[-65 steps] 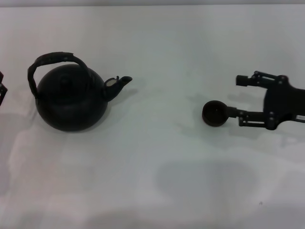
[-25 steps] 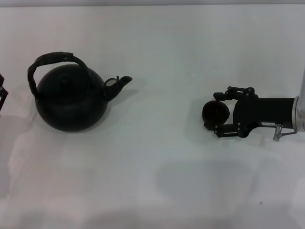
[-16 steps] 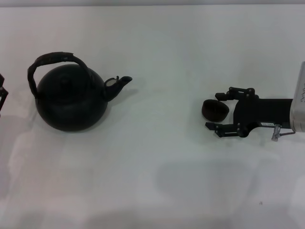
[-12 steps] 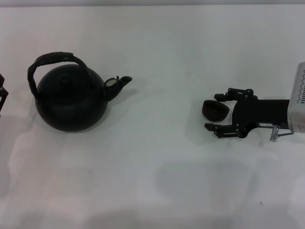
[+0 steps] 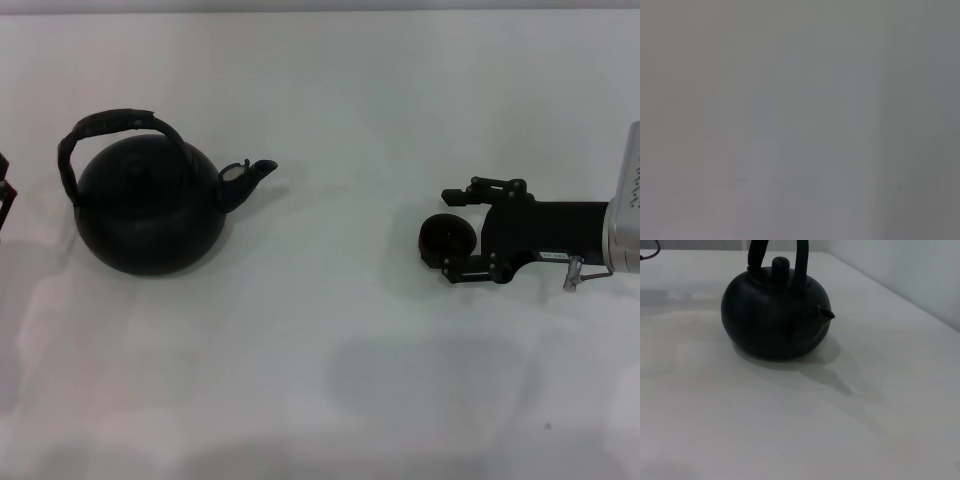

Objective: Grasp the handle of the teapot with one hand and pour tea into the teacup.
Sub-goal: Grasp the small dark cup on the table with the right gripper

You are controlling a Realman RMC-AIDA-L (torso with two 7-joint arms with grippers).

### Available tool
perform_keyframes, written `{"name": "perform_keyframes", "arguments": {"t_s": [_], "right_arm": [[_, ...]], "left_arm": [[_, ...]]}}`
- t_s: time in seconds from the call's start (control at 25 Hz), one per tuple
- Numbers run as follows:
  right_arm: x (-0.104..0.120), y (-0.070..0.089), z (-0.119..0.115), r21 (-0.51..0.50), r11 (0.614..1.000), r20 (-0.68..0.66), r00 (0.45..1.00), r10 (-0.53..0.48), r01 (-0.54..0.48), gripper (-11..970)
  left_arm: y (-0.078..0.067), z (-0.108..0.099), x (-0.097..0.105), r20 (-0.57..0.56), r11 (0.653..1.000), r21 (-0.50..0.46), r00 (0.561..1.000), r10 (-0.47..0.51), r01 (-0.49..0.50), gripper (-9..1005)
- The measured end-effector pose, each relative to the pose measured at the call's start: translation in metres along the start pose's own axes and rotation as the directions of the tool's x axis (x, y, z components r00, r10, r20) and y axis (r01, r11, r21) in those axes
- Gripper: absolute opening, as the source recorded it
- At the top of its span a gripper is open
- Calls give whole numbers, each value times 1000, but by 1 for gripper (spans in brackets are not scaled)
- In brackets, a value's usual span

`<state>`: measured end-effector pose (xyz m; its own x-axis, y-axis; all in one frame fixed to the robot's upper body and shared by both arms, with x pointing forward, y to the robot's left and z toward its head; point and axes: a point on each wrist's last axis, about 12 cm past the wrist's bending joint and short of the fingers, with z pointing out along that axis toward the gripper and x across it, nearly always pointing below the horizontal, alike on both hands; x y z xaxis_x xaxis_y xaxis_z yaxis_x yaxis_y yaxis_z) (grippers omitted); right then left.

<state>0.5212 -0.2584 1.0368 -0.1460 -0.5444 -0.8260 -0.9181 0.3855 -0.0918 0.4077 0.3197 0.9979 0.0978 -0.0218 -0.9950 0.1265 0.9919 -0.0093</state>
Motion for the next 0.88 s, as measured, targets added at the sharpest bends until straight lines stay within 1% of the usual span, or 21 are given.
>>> {"name": "perform_keyframes", "arguments": {"t_s": [0.6,0.88], "right_arm": [[6,0,0,10,1000,-22,1000,11,-11,834],[10,2,0,6,1000,-30,1000,-2,2,833]], "left_arm": [[1,2,-1,5,1000,2,1000,6,-6,771],[1,2,-1,5,1000,2,1000,5,-5,772]]}}
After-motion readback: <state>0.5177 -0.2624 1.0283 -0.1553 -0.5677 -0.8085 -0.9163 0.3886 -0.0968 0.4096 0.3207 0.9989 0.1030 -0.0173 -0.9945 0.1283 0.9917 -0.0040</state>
